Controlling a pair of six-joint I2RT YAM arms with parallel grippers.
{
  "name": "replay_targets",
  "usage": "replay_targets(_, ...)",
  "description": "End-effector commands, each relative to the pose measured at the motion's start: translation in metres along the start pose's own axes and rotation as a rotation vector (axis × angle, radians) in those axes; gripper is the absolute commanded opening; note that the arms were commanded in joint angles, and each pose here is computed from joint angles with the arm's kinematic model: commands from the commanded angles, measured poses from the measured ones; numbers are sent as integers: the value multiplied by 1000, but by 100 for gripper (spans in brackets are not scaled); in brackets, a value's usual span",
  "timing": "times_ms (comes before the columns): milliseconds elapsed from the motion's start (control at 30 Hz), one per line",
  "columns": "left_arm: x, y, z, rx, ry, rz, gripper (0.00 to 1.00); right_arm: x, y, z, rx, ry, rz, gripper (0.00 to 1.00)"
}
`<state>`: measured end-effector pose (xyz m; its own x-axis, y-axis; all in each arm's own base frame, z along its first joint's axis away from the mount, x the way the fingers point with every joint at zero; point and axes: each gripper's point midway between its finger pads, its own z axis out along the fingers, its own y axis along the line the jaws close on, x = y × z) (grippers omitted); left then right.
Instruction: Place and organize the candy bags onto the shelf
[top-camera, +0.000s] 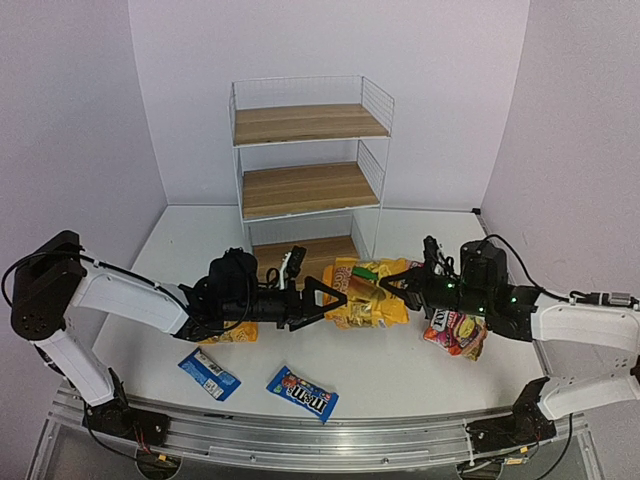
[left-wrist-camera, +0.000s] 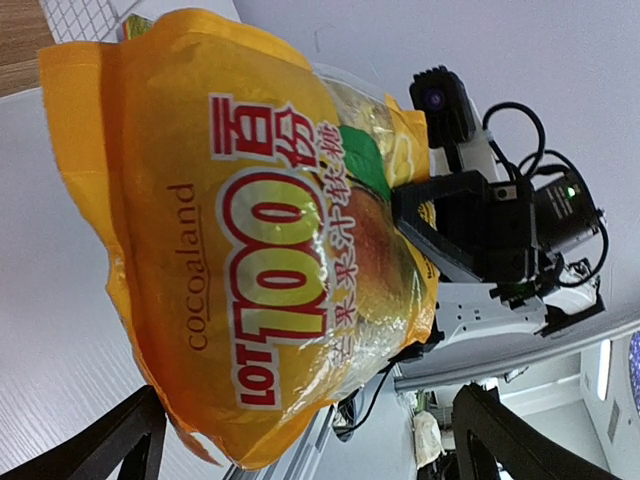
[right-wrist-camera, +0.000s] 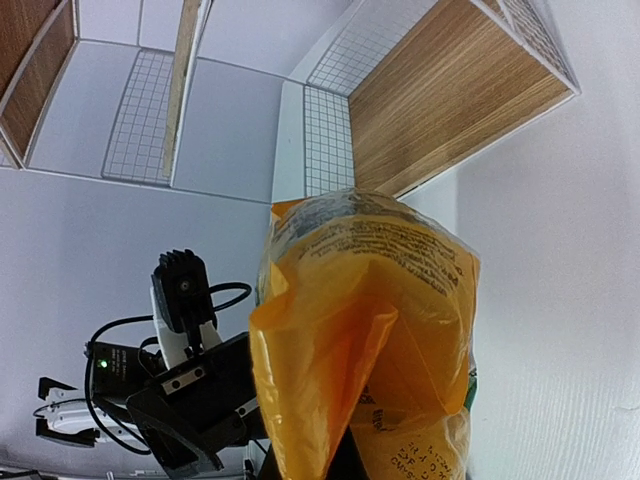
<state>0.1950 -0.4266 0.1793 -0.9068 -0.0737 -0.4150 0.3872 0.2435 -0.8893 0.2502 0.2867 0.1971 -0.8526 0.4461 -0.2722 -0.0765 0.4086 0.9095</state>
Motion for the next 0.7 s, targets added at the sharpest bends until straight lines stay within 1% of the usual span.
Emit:
replay_targets(0, -26, -33, 8, 56, -114, -33, 100, -29, 74, -18, -258, -167, 1, 0)
replay_targets(133, -32, -16, 2, -95, -175, -76, 100, -45, 89, -30, -276, -269, -44, 0)
replay_targets(200, -32, -18, -1, -85, -188, -93, 100, -49, 97, -32, -286, -289, -56, 0)
replay_targets(367, -24, -36, 10, 42, -148, -143, 100, -45, 114, -22, -332, -255, -68, 0)
replay_targets(500, -27, -56, 10, 198, -170, -148, 100, -32, 122, -12, -366, -204, -58, 0)
replay_targets(667, -36, -60, 18, 233, -194, -168, 99, -12, 116, -8, -379, -132, -5, 0)
